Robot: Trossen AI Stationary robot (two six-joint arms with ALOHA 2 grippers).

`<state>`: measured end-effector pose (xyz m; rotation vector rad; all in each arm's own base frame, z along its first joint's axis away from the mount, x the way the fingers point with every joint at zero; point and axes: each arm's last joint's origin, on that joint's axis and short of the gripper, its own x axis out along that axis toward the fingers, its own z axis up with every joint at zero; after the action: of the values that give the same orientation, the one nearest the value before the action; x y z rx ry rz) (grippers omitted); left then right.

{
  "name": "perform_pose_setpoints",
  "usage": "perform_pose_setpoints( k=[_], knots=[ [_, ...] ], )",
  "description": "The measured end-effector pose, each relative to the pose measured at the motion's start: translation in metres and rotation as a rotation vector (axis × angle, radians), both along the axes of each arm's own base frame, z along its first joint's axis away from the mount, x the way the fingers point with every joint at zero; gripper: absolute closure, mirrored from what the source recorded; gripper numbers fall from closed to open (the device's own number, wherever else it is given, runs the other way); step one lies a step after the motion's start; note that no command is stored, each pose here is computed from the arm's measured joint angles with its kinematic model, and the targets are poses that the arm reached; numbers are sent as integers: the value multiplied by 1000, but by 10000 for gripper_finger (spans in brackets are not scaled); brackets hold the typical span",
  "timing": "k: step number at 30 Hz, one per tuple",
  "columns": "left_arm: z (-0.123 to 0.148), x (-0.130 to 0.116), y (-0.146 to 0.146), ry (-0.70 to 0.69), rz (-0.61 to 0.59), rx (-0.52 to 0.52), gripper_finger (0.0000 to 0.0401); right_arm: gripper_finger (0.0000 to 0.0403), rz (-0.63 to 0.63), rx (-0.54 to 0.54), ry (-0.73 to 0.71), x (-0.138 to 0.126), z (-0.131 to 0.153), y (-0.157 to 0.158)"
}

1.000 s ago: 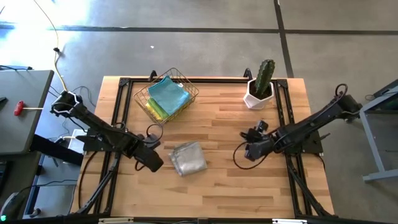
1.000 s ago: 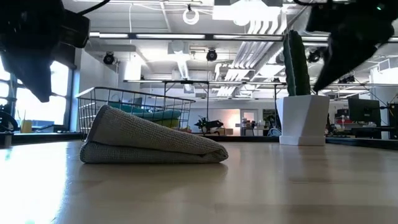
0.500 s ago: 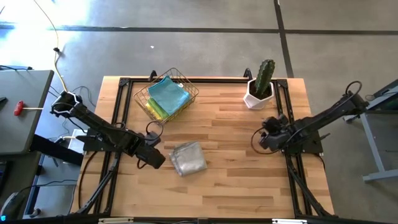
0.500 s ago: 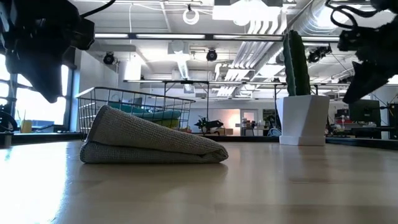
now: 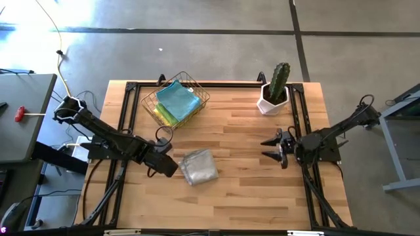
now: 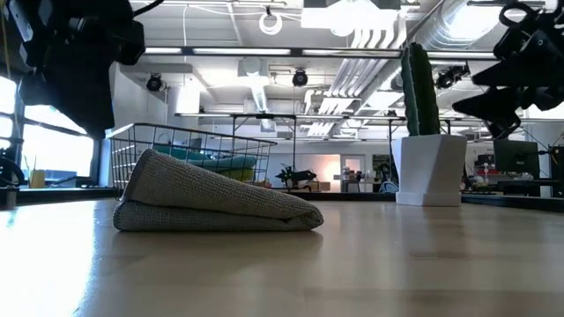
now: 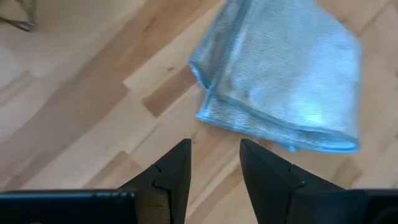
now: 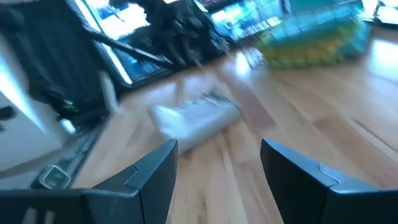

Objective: Fold microfiber towels
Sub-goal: Put the folded gray microfiber towel into the wire basket

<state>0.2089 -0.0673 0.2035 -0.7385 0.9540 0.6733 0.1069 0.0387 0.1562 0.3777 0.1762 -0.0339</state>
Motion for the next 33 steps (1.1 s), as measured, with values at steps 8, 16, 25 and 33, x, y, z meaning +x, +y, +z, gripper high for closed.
perform_pose_setpoints(
  k=[8,16,25,33],
  knots=[
    [4,8,-4,-94,14,-72,273,179,-27,-32,-38,-2,0,-2],
    [11,20,-7,-248,35,-76,272,179,-28,-68,-26,-2,-2,-2],
    [12,22,-7,-282,46,-41,272,179,-28,-68,-27,-2,-1,-2],
    [-10,23,-21,-176,101,-75,271,179,-28,-68,-26,-2,-1,-2]
  ],
)
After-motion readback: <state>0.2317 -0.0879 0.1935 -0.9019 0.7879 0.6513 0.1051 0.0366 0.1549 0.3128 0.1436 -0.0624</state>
